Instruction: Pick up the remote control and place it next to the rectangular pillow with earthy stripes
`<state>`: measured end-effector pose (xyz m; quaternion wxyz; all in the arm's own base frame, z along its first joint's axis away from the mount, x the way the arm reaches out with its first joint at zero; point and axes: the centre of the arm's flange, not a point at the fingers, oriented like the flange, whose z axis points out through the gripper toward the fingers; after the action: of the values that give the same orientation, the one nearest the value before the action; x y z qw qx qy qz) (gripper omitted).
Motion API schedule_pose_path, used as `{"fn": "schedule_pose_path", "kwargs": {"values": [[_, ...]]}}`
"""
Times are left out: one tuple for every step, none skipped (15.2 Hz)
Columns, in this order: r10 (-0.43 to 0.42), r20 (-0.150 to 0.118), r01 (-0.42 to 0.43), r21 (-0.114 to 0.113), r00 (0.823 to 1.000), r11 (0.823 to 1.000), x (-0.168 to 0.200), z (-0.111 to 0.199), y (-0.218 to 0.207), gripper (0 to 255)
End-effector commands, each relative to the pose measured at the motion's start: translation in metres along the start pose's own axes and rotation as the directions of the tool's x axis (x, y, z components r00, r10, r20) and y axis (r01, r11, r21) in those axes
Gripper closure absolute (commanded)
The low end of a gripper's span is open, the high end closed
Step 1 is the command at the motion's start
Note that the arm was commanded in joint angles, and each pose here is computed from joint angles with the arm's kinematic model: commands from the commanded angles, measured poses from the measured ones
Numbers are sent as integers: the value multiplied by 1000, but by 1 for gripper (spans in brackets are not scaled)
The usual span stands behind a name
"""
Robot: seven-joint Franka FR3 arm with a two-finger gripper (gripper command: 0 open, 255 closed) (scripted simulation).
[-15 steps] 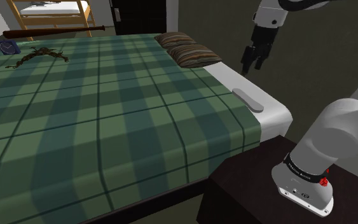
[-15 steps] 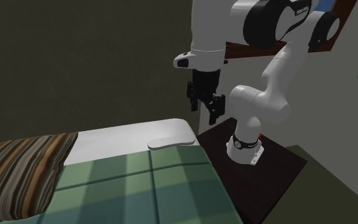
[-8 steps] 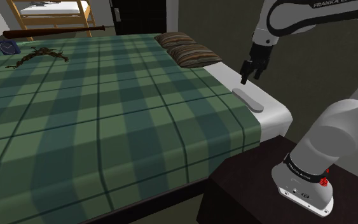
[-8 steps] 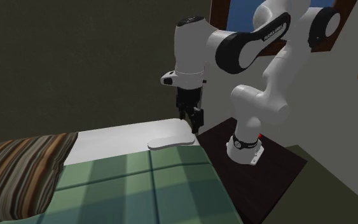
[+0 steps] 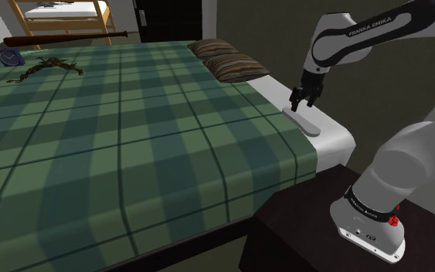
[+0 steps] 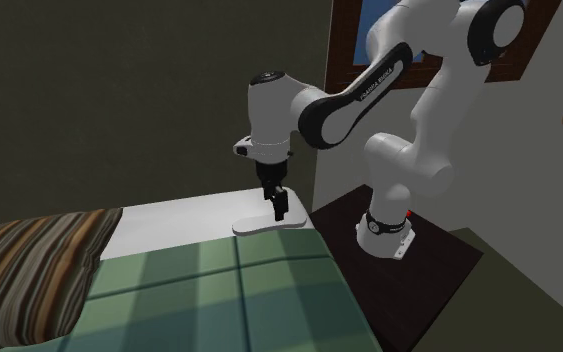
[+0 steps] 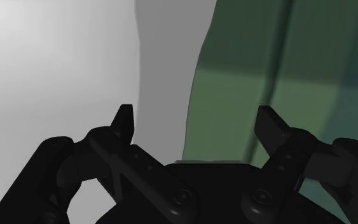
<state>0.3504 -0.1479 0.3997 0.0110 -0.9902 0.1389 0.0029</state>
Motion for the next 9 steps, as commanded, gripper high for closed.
{"fn": "schedule_pose_path", "kwargs": {"values": [[25, -1, -25, -3, 1000, 1000, 3, 19, 18, 0], [34, -1, -34, -3, 999, 999, 5, 26, 23, 0], [34, -1, -34, -3, 999, 999, 5, 31, 23, 0], [34, -1, -34, -3, 999, 999, 5, 36, 23, 0], [34, -1, -34, -3, 999, 999, 5, 41, 23, 0], [34, -1, -34, -3, 999, 999, 5, 47, 23, 0], [34, -1, -34, -3, 999, 999, 5, 52, 23, 0], [34, -1, -34, -3, 999, 999, 5, 57, 23, 0], [34, -1, -34, -3, 999, 999, 5, 63, 23, 0]]}}
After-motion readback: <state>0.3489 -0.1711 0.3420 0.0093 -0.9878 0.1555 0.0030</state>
